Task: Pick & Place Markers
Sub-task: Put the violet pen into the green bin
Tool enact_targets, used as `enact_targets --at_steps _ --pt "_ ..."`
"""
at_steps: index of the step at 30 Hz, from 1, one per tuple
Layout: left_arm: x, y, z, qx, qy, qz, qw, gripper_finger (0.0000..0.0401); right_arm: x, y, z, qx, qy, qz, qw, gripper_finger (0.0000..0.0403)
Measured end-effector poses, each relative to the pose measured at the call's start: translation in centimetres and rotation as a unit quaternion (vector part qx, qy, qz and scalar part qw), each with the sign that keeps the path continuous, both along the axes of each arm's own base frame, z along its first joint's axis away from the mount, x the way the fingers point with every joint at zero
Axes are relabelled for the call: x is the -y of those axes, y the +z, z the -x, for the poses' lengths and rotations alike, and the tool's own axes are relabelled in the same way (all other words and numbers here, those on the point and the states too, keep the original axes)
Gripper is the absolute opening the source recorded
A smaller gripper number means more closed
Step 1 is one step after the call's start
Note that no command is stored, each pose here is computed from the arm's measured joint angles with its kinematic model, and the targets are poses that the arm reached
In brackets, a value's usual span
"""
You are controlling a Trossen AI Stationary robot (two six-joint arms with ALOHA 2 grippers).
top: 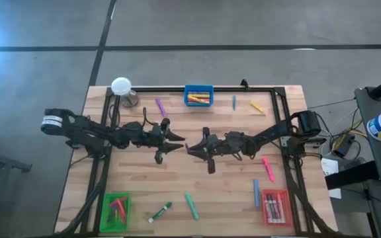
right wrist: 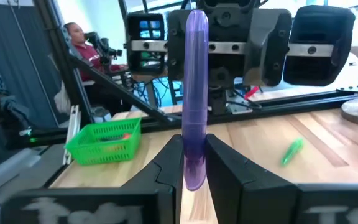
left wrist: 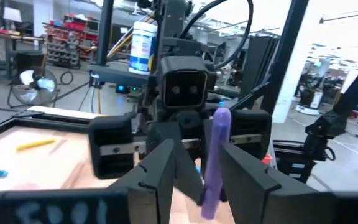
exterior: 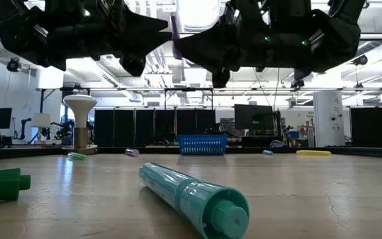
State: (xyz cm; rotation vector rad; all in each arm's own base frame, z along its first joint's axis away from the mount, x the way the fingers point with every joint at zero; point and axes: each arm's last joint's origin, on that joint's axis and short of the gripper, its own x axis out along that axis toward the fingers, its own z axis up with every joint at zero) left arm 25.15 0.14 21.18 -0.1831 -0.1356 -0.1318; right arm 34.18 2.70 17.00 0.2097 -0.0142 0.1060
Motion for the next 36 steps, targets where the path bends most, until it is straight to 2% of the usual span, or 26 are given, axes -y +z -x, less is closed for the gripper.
enact_targets --at_steps 17,23,27,32,36 --pt "0.6 1.2 -0.7 0.016 -0.023 -0.027 0.999 0.0122 0.0 0.4 -0.6 0.001 0.0 0.004 1.0 0.0052" --pt "0.6 1.6 -1.3 0.001 -0.022 -0.041 0.999 0.0119 0.0 0.4 -0.6 0.002 -0.001 0.006 1.0 0.0052" --pt "0.8 1.6 -1.3 0.002 -0.02 -0.048 0.999 0.0093 0.0 0.4 -0.6 0.003 -0.001 0.013 1.0 0.0052" --pt "0.8 1.5 -1.4 -0.002 -0.021 -0.047 0.999 0.0029 0.0 0.4 -0.6 0.003 -0.002 0.021 1.0 0.0052" --pt "0.8 1.6 -1.3 -0.002 -0.016 -0.047 0.999 0.0023 0.0 0.4 -0.6 0.004 -0.003 0.026 1.0 0.006"
